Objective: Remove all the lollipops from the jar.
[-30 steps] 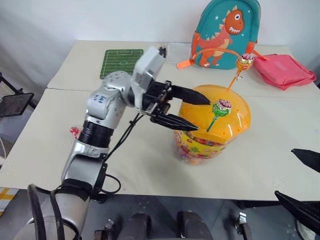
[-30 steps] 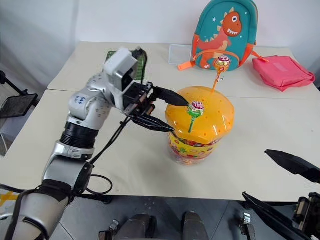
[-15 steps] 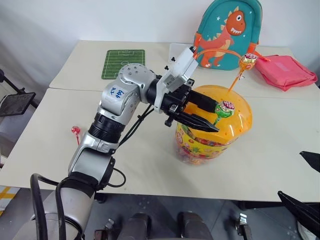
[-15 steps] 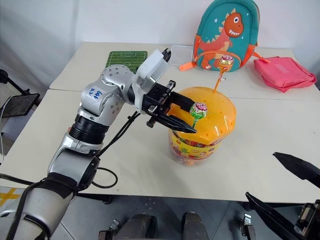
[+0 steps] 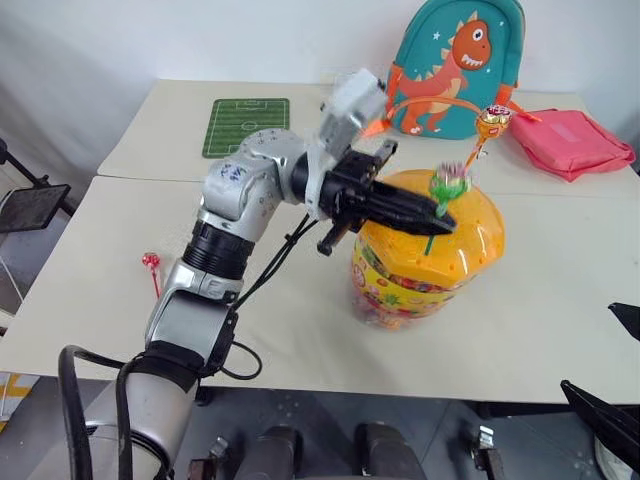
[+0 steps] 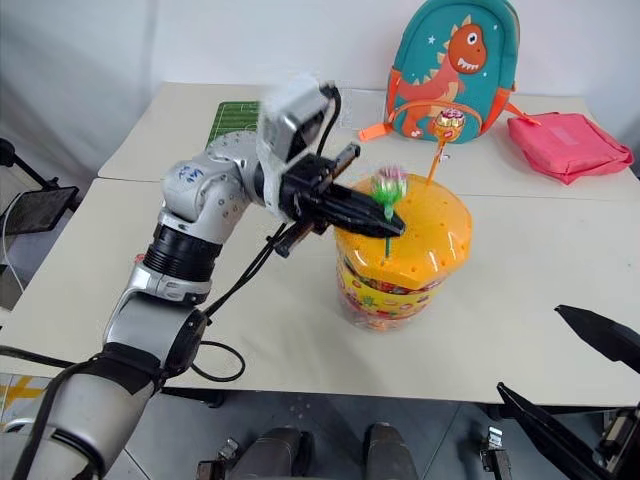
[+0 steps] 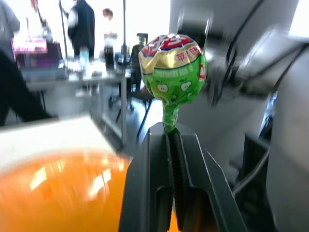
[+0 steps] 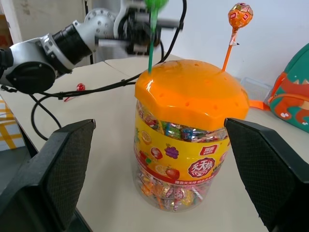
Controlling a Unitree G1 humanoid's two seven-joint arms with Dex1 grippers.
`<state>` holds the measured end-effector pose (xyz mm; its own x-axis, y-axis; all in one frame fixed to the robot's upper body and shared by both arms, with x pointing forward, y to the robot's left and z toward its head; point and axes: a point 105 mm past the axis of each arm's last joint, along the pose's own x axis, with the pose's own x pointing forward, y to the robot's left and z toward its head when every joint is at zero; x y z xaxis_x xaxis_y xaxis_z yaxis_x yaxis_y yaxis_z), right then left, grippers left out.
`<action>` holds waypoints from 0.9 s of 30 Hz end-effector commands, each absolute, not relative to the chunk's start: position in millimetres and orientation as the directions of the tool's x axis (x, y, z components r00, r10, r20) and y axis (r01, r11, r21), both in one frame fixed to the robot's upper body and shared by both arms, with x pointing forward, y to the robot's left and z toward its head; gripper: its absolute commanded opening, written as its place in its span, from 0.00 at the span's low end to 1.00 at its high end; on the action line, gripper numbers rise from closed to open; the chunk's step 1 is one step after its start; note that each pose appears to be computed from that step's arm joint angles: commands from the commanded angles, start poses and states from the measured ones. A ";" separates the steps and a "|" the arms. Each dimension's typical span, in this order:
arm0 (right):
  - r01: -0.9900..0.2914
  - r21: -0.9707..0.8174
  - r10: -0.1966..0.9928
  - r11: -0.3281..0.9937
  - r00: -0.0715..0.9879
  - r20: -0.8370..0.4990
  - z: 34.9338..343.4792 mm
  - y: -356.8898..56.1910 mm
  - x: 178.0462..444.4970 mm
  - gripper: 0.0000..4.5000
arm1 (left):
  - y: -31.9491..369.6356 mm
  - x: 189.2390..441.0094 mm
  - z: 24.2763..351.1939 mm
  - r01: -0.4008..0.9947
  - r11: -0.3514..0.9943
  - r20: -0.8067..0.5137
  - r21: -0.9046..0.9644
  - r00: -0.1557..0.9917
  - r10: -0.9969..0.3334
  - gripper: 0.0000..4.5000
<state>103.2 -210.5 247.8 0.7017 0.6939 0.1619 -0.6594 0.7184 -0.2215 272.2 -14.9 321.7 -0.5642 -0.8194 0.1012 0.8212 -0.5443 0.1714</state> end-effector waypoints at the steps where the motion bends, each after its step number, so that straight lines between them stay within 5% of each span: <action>1: -0.693 -0.231 0.730 0.683 0.656 0.192 249.6 -208.7 113.0 1.00 | 13.8 299.5 381.5 0.907 -0.377 0.353 0.190 -0.421 -0.835 0.01; 4: -0.721 -0.241 0.760 0.650 0.620 0.197 249.5 -208.3 120.8 1.00 | 33.8 314.2 384.4 0.945 -0.267 0.312 0.191 -0.316 -0.896 0.01; 9: -0.769 -0.270 0.815 0.579 0.544 0.201 253.0 -213.0 140.0 1.00 | 109.3 365.3 351.1 0.962 0.215 0.122 0.166 0.197 -0.973 0.01; 13: -0.794 -0.271 0.838 0.544 0.503 0.209 253.0 -212.2 147.2 1.00 | 153.8 380.3 323.6 0.885 0.449 0.016 0.123 0.450 -0.893 0.01; 17: -0.838 -0.305 0.888 0.452 0.391 0.244 259.6 -203.9 161.1 1.00 | 271.6 365.7 238.0 0.607 0.790 -0.274 0.084 0.777 -0.567 0.01; 22: -0.895 -0.320 0.946 0.311 0.259 0.195 257.6 -188.5 162.3 1.00 | 352.8 328.1 185.6 0.334 0.939 -0.427 0.086 0.864 -0.268 0.01; 27: -0.925 -0.324 0.977 0.197 0.159 0.140 257.1 -178.4 158.0 1.00 | 371.3 291.2 169.0 0.272 0.960 -0.550 0.065 0.812 -0.193 0.01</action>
